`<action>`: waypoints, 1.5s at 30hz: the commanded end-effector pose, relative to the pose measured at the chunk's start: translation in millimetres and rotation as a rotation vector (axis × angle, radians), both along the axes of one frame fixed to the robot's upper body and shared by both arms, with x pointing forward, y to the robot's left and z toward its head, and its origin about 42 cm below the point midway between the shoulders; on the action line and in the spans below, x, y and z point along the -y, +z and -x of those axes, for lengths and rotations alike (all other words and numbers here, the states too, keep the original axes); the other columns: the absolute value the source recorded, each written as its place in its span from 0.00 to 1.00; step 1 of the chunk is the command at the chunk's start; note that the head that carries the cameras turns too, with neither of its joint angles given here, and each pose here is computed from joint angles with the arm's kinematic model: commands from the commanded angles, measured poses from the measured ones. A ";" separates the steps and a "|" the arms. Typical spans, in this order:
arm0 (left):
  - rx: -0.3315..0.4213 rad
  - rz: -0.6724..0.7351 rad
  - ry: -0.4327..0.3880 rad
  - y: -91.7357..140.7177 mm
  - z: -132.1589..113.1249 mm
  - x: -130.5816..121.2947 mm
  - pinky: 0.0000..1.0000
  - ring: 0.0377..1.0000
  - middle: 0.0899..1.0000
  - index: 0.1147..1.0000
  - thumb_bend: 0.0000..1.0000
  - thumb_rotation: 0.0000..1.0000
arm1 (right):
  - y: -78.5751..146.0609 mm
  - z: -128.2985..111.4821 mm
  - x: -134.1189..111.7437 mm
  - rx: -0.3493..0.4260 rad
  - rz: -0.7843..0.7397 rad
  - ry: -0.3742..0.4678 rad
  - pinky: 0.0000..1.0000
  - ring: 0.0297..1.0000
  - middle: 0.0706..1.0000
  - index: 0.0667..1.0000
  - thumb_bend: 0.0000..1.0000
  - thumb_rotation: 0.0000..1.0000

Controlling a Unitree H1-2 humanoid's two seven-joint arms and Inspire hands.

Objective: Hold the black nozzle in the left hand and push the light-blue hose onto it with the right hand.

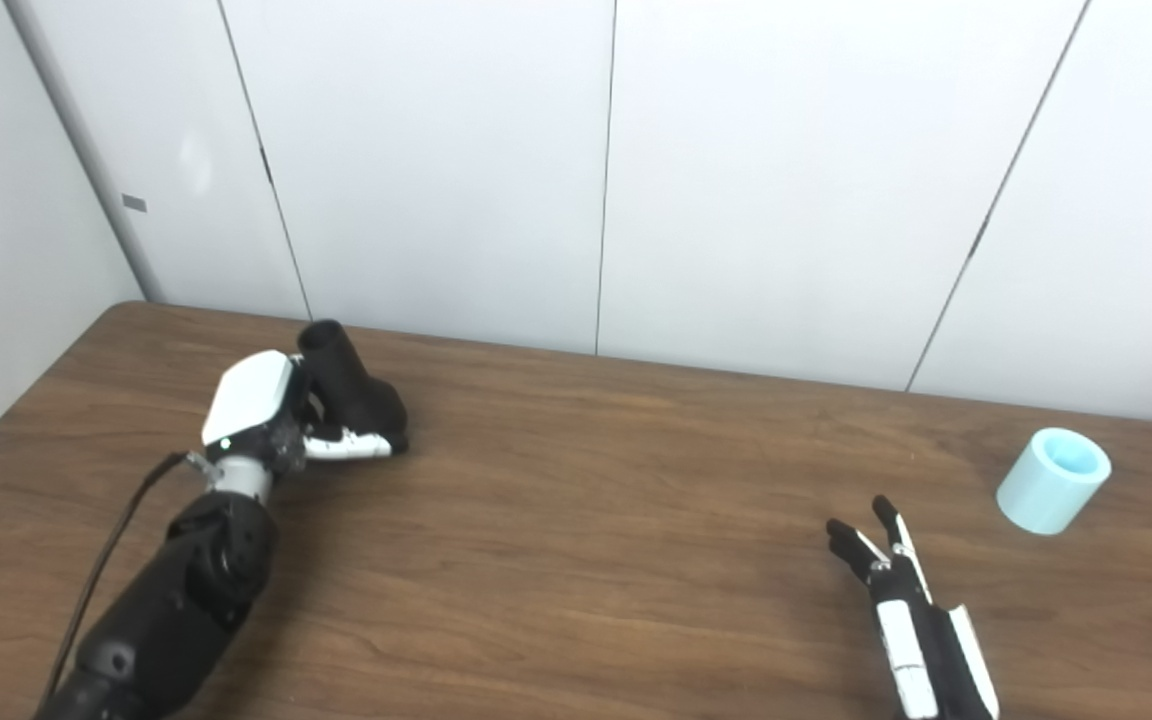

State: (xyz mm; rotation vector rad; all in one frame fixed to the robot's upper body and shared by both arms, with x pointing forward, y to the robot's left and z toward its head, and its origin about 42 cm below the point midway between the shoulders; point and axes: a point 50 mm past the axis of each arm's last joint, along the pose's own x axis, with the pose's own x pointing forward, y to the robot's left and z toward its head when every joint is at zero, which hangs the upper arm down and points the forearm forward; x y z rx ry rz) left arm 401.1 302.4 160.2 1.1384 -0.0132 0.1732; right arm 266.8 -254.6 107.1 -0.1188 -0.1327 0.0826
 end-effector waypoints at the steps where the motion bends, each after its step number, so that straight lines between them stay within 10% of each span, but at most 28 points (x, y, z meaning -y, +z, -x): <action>1: 0.023 0.010 -0.065 7.8 8.3 25.6 0.34 0.34 0.39 0.44 0.50 0.00 | -36.6 20.6 -12.0 -0.117 -0.042 -0.018 0.97 0.88 0.86 1.00 0.55 0.98; 8: 0.053 -0.021 -0.227 10.9 53.0 71.4 0.32 0.35 0.38 0.45 0.50 0.00 | -32.8 24.4 -19.0 -0.109 -0.034 -0.018 0.93 0.87 0.85 1.00 0.52 0.98; 24: -0.131 -0.068 -0.517 -35.0 116.3 149.1 0.43 0.42 0.42 0.42 0.50 0.00 | -24.2 21.2 -44.9 -0.112 0.003 -0.041 0.96 0.88 0.85 0.99 0.50 1.00; 39: -0.255 -0.212 -0.607 -71.2 140.1 181.8 0.42 0.42 0.45 0.42 0.50 0.00 | -8.1 13.1 -42.0 -0.037 0.031 -0.105 0.86 0.85 0.84 0.97 0.46 1.00; 45: -0.280 -0.249 -0.620 -76.6 141.9 180.4 0.48 0.43 0.50 0.37 0.50 0.00 | 22.9 -0.1 -18.7 0.045 0.080 -0.162 0.79 0.83 0.82 0.92 0.48 0.74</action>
